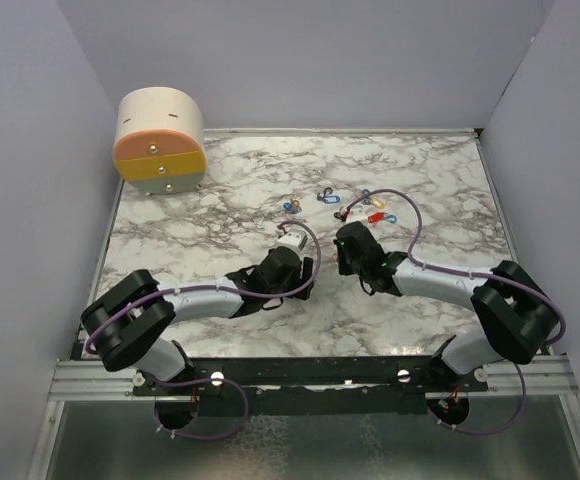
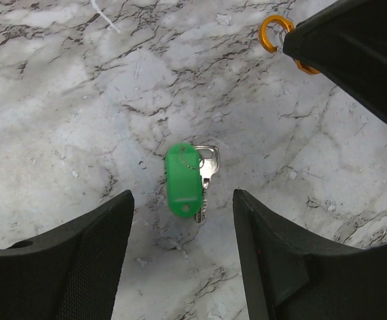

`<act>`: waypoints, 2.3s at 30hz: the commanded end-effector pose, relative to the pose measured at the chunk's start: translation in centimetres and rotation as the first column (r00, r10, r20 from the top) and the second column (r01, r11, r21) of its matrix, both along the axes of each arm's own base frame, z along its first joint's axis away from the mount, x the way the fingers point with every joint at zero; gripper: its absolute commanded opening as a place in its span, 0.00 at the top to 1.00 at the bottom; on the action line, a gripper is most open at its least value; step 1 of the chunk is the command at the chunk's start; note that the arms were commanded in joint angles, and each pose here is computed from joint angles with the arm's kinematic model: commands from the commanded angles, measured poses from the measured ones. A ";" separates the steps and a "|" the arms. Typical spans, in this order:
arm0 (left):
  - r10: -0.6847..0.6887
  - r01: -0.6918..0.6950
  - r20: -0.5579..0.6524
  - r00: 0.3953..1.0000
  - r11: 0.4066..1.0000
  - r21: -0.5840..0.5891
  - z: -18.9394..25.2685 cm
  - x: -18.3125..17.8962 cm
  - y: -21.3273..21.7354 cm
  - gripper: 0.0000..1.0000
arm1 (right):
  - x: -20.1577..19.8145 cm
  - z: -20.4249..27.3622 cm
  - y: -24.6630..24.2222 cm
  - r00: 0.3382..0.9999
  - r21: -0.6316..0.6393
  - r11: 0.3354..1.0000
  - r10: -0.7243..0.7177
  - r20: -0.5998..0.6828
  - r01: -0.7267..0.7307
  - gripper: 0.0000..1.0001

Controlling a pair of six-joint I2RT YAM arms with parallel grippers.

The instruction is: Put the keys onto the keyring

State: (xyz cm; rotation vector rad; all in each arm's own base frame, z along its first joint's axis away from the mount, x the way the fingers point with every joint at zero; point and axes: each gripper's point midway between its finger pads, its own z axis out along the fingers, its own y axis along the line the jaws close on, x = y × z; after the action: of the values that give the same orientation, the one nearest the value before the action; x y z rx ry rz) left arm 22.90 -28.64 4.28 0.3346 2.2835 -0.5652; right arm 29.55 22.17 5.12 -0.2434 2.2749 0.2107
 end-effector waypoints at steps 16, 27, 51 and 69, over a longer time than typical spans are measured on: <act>0.010 -0.011 0.031 0.999 0.999 0.031 -0.2 0.7 -2.6 0.39 | -0.8 2.2 -1.8 0.997 0.017 0.999 -0.048 0.060 0.047 0.99; 0.051 -0.062 0.073 0.996 0.987 0.151 -1.8 0.9 -0.2 0.38 | -0.8 2.0 -1.8 0.997 0.013 0.999 -0.048 0.056 0.048 0.99; 0.129 -0.178 0.143 0.981 0.893 0.413 -3.6 1.7 4.7 0.38 | -0.8 1.8 -1.6 0.998 0.019 0.999 -0.041 0.054 0.040 0.99; 0.186 -0.251 0.253 0.949 0.934 0.255 3.0 3.5 3.5 0.35 | -0.8 1.9 -1.5 0.997 0.022 0.999 -0.037 0.061 0.036 0.99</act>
State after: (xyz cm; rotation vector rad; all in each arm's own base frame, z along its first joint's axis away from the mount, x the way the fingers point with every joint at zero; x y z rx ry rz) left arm 25.96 -25.33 5.11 0.3057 2.1980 -0.0514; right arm 28.79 20.72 6.76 -0.2107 2.2318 0.2066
